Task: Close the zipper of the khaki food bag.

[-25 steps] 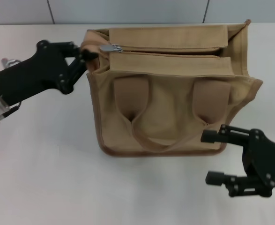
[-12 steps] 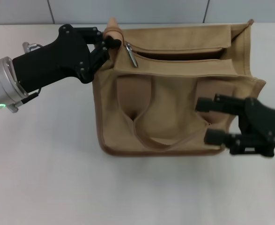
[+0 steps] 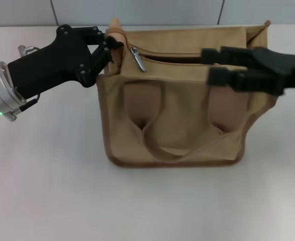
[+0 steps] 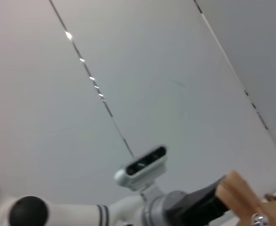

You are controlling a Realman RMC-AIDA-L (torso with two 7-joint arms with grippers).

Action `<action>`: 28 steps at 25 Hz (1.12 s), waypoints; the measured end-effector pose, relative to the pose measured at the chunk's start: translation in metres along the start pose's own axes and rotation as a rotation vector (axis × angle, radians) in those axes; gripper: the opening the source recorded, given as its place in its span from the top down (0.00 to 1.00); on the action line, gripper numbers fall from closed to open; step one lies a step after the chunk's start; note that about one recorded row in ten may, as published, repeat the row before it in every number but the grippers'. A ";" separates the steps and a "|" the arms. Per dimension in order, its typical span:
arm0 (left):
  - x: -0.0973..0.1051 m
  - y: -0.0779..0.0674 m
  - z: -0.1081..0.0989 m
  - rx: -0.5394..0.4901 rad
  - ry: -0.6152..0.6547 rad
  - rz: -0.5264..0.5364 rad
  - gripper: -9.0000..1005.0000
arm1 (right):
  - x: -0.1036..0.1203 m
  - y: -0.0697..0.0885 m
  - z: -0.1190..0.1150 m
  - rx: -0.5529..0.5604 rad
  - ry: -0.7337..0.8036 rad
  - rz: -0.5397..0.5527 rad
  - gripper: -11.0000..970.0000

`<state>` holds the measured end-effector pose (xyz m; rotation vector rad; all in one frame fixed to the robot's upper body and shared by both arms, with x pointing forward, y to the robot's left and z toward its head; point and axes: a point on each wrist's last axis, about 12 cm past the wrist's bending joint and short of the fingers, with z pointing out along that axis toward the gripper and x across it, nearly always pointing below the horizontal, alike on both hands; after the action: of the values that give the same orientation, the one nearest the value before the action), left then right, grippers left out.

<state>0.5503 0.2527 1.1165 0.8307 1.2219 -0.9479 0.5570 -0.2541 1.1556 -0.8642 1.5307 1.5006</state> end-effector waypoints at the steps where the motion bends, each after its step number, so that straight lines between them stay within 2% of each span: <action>1: 0.000 0.000 0.000 0.000 0.000 0.000 0.95 | 0.000 0.000 0.000 0.000 0.000 0.000 0.17; 5: -0.001 0.000 0.000 0.004 -0.004 0.001 0.95 | -0.006 -0.015 0.024 0.054 0.061 0.021 0.20; 8: -0.001 -0.001 0.001 0.008 -0.005 0.002 0.95 | -0.008 -0.019 0.035 0.056 0.087 0.022 0.23; 15: -0.002 -0.001 0.003 0.021 -0.007 0.005 0.95 | -0.015 -0.025 0.061 0.052 0.143 0.031 0.49; 19: -0.002 -0.001 0.004 0.023 -0.009 0.005 0.95 | -0.016 -0.027 0.064 0.062 0.144 0.038 0.62; 28: -0.002 -0.001 0.014 0.046 -0.026 0.000 0.95 | -0.013 -0.030 0.076 0.083 0.202 0.051 0.63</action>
<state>0.5542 0.2396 1.1211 0.8521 1.1812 -0.9872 0.5959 -0.1810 1.1560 -0.9575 1.7608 1.4088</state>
